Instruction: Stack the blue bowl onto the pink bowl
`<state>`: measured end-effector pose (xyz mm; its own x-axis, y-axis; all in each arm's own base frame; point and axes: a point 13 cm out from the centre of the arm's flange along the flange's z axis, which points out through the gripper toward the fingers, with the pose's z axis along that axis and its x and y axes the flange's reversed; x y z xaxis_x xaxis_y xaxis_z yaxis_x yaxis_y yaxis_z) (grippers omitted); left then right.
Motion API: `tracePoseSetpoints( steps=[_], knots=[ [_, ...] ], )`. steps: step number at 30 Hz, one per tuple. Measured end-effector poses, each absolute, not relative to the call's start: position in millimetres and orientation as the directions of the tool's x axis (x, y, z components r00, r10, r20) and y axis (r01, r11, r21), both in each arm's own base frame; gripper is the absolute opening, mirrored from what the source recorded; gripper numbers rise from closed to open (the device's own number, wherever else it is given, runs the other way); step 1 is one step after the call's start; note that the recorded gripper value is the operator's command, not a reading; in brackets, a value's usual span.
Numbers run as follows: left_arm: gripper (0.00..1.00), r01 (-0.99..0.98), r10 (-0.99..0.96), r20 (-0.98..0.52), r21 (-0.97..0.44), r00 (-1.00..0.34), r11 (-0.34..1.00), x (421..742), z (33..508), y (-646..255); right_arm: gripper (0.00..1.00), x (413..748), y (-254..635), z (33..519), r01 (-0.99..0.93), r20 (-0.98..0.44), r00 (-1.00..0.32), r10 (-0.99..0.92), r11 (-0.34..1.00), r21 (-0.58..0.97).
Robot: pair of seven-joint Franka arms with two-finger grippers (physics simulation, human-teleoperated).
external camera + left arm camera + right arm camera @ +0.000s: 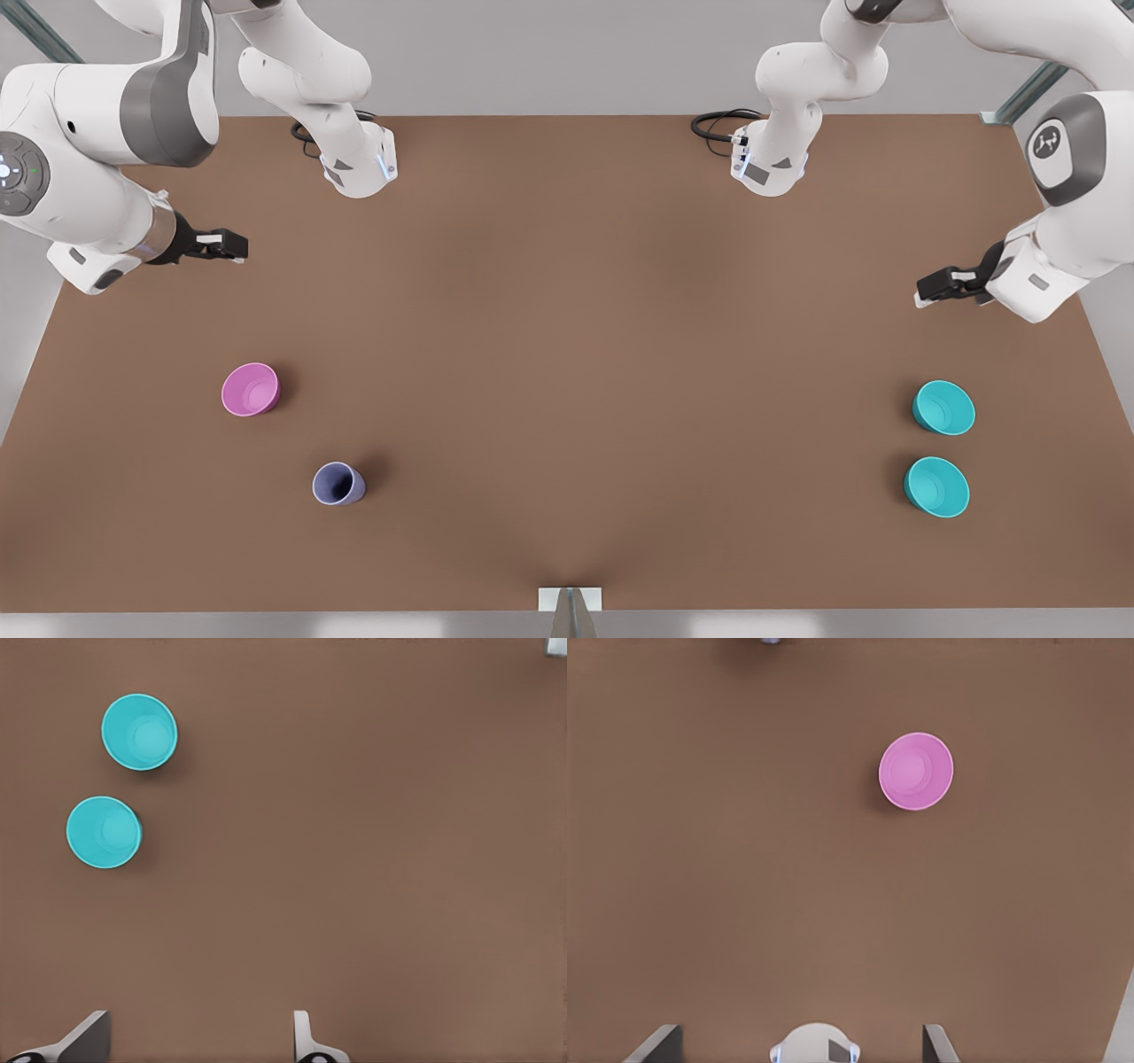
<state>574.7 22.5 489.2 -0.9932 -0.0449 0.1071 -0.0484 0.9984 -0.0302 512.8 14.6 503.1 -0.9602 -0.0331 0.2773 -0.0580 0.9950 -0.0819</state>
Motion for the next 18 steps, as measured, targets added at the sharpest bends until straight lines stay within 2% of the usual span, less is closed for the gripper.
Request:
tracePoseSetpoints(
  steps=[3, 5, 9, 12, 16, 18],
  knots=[
    [1.0, -0.055, -0.051, 0.11, -0.029, -0.993, 0.998, 574, 488, 23, 1.0, 515, 14, 501, -0.056, 0.278, -0.96, -0.03, 0.995, -0.084],
    [1.0, -0.06, -0.056, 0.111, -0.029, -0.992, 0.998, 575, 487, 23, 1.0, 521, 10, 482, -0.055, 0.312, -0.95, -0.025, 0.995, -0.087],
    [1.0, -0.069, -0.065, 0.109, -0.034, -0.992, 0.997, 574, 488, 22, 1.0, 542, -80, 390, 0.096, 0.447, -0.887, 0.115, 0.993, -0.066],
    [1.0, -0.075, -0.069, 0.118, -0.047, -0.991, 0.996, 567, 487, 20, 1.0, 549, -141, 335, 0.175, 0.482, -0.858, 0.176, 0.983, -0.048],
    [1.0, -0.091, -0.08, 0.152, -0.066, -0.985, 0.994, 556, 479, 20, 1.0, 579, -137, 252, 0.119, 0.496, -0.86, 0.118, 0.992, -0.03],
    [1.0, -0.097, -0.085, 0.161, -0.07, -0.983, 0.993, 553, 476, 21, 1.0, 585, -149, 220, 0.12, 0.497, -0.86, 0.115, 0.993, -0.022]
  ],
)
